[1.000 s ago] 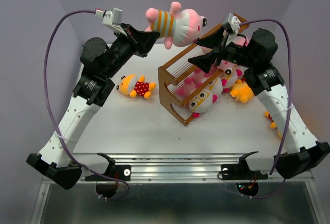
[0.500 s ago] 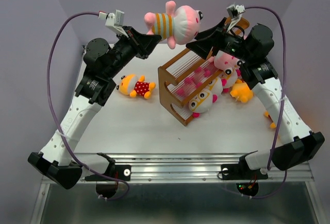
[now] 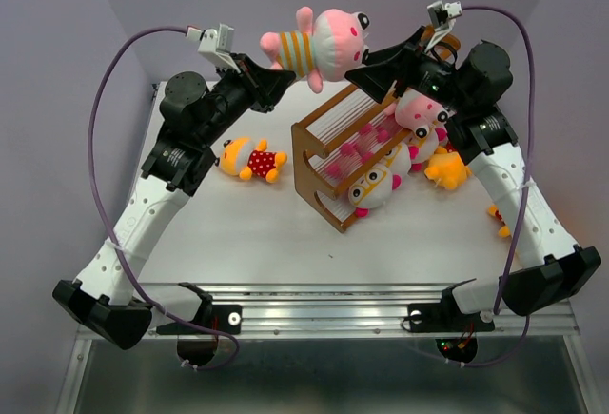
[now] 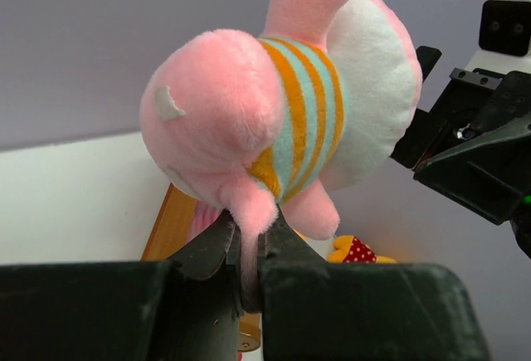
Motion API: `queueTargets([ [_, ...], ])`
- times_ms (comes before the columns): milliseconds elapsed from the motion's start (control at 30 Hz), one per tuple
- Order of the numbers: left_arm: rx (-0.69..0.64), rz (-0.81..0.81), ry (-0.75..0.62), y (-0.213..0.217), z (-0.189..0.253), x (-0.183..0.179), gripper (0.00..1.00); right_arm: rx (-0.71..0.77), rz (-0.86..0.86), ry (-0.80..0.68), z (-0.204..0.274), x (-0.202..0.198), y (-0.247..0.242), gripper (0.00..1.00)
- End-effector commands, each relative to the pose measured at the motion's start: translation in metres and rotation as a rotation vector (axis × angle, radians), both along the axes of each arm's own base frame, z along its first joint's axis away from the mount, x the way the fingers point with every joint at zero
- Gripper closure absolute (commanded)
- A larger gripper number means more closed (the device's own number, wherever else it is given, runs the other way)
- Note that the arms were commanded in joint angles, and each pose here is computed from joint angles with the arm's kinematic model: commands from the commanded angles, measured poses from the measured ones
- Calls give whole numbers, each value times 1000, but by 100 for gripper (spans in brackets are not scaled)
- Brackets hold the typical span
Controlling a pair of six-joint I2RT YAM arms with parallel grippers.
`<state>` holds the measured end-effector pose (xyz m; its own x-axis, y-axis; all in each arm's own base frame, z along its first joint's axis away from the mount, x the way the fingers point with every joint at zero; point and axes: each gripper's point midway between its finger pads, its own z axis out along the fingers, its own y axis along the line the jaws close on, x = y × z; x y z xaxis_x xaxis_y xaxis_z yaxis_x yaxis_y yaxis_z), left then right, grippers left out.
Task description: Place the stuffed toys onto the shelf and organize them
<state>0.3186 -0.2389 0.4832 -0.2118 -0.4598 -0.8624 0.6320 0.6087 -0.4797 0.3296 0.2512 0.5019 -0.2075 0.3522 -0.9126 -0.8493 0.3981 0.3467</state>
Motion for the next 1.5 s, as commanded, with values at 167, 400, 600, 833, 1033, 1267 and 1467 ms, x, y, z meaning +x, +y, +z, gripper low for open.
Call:
queueTargets([
  [167, 1, 7, -60, 10, 14, -10, 100, -75, -125, -89, 24, 9, -14, 0],
  [400, -15, 22, -73, 17, 21, -11, 100, -193, -174, -70, -3, 18, -21, 0],
  [600, -30, 56, -90, 30, 27, -12, 100, -274, -122, -109, -15, 5, -20, 0],
  [833, -42, 25, -83, 26, 26, -15, 100, -115, 97, 48, -15, -25, 3, 0],
  [1033, -48, 4, -71, 23, 22, -18, 100, -27, 146, 104, 0, -18, 12, 0],
  [1267, -42, -12, -58, 20, 18, -18, 100, -14, 121, 72, 7, -2, 18, 0],
  [1467, -49, -36, -43, 15, 14, -16, 100, -23, 61, 55, 8, 17, 24, 5],
])
